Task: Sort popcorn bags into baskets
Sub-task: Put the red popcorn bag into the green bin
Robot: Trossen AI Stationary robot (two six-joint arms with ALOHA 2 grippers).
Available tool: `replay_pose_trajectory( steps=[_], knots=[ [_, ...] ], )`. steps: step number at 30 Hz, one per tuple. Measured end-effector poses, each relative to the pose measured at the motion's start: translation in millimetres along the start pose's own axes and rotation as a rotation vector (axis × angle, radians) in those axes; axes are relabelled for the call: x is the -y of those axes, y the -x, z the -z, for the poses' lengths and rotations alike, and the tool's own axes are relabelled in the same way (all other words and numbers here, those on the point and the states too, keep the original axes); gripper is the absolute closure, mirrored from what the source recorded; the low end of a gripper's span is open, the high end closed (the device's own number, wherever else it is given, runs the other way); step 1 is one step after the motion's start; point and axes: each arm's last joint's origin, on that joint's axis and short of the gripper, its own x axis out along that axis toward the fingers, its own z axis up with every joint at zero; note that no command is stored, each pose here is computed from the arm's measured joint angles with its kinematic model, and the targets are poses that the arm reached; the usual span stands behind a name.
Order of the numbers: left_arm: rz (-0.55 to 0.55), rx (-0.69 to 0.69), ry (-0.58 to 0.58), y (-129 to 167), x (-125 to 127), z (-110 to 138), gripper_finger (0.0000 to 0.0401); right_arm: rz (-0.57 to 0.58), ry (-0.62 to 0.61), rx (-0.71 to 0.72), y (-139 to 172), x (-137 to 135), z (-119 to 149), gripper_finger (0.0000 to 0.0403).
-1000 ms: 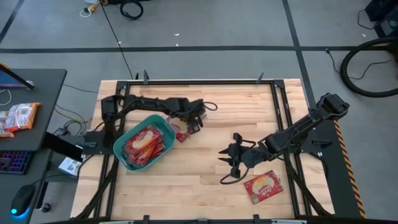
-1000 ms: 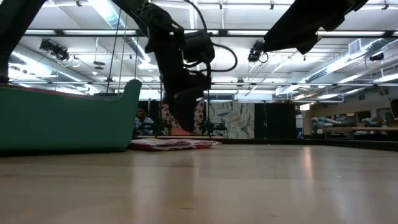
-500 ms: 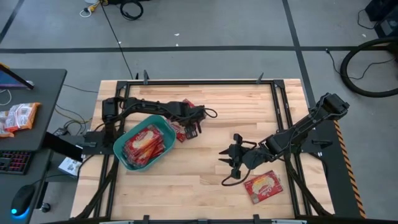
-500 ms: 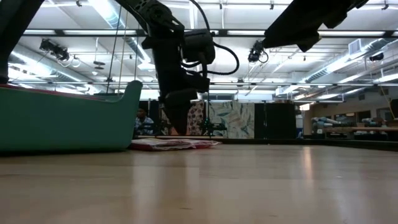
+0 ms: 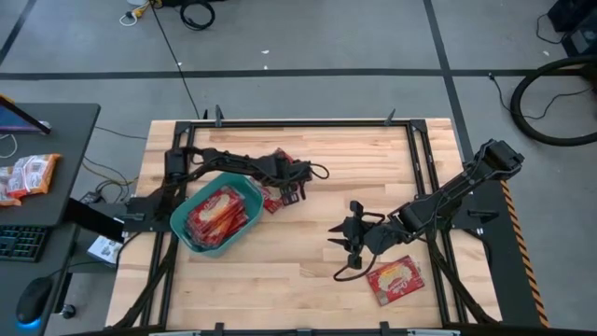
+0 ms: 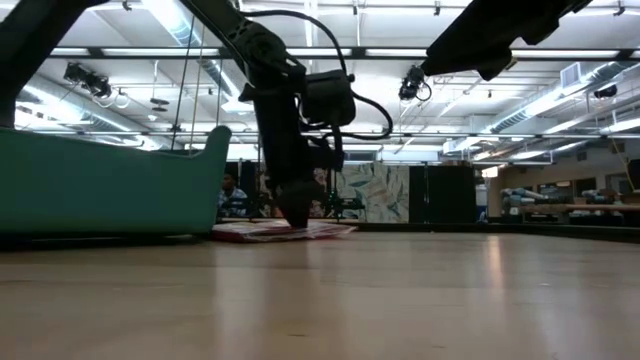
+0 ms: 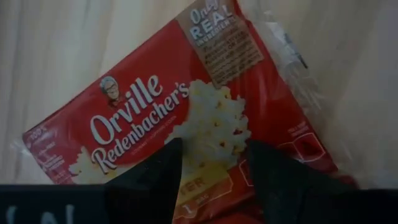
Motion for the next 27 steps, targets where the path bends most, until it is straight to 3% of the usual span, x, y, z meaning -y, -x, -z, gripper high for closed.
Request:
replay_pose_trajectory(
  steps=[6, 11, 16, 21, 27],
  knots=[
    [0.083, 0.042, -0.053, 15, 23, -1, 0.0214, -0.001, 0.010, 0.000, 0, 0, 0, 0.0281],
    [0.336, 0.075, -0.094, 25, 42, -2, 0.0214, -0.016, 0.012, 0.002, 1, -1, 0, 0.0281],
    [0.478, 0.111, -0.163, 45, 63, -1, 0.0214, -0.033, 0.009, 0.012, 3, -6, 0, 0.0281],
    [0.438, 0.214, -0.159, 100, 66, -13, 0.0214, -0.038, 0.008, 0.015, 3, -7, 0, 0.0281],
    [0.346, 0.234, -0.196, 146, 77, 4, 0.0214, -0.038, 0.005, 0.017, 3, -7, 0, 0.0281]
  ],
)
